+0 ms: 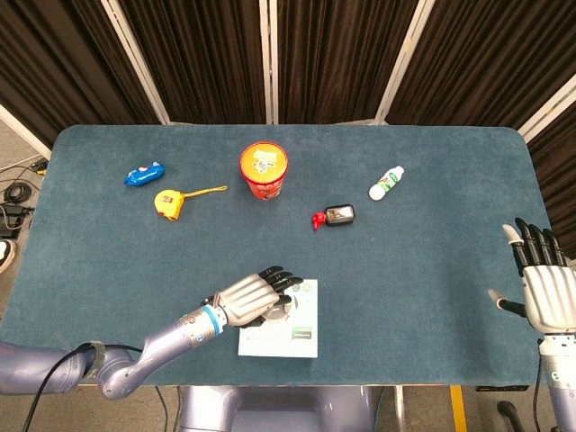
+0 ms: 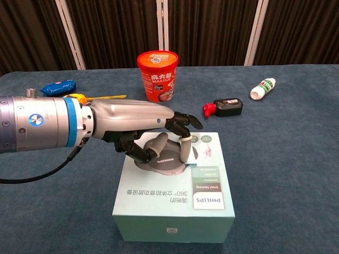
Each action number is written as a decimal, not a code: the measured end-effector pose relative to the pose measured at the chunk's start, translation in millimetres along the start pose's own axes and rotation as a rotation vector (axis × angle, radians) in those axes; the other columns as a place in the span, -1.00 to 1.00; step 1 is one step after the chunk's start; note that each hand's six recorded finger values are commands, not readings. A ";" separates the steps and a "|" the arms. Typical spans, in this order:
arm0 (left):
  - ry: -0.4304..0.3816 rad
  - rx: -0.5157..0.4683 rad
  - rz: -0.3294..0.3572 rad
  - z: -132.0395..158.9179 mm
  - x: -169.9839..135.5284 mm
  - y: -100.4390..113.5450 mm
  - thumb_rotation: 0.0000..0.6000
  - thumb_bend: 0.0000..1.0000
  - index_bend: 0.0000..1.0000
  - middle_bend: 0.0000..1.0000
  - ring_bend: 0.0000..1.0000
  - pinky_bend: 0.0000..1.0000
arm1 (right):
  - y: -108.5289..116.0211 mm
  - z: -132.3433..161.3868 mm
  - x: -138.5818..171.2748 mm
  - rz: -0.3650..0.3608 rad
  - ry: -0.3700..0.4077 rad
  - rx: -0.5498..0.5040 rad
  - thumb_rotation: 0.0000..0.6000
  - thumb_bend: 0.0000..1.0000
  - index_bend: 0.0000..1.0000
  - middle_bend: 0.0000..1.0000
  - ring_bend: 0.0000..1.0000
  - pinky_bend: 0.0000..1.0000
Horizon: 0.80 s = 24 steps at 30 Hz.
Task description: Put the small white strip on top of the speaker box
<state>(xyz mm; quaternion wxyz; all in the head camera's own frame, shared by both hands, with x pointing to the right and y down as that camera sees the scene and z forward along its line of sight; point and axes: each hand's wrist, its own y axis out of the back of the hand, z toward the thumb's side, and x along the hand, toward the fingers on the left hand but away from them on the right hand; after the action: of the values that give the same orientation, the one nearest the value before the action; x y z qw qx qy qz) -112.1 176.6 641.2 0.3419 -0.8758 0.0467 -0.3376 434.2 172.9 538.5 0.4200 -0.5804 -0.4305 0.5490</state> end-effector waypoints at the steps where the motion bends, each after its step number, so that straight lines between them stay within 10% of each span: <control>1: -0.004 0.002 0.001 1.7 0.5 -0.3 1.00 1.00 -0.30 -1.00 -1.00 -1.00 | 0.1 -0.2 -0.1 0.000 -0.001 -0.001 1.00 -1.00 -0.94 -1.00 -1.00 -1.00; 24: -0.025 0.022 0.043 13.4 5.9 5.0 1.00 1.00 -0.30 -1.00 -1.00 -1.00 | 2.2 -1.1 -0.1 -0.004 -0.004 -0.007 1.00 -1.00 -0.94 -1.00 -1.00 -1.00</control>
<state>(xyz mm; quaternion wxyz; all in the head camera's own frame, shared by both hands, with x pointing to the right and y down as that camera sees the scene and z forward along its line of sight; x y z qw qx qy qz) -98.5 178.5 634.1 0.3594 -0.8749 0.0574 -0.3194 435.4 172.1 536.5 0.4183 -0.5800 -0.4344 0.5477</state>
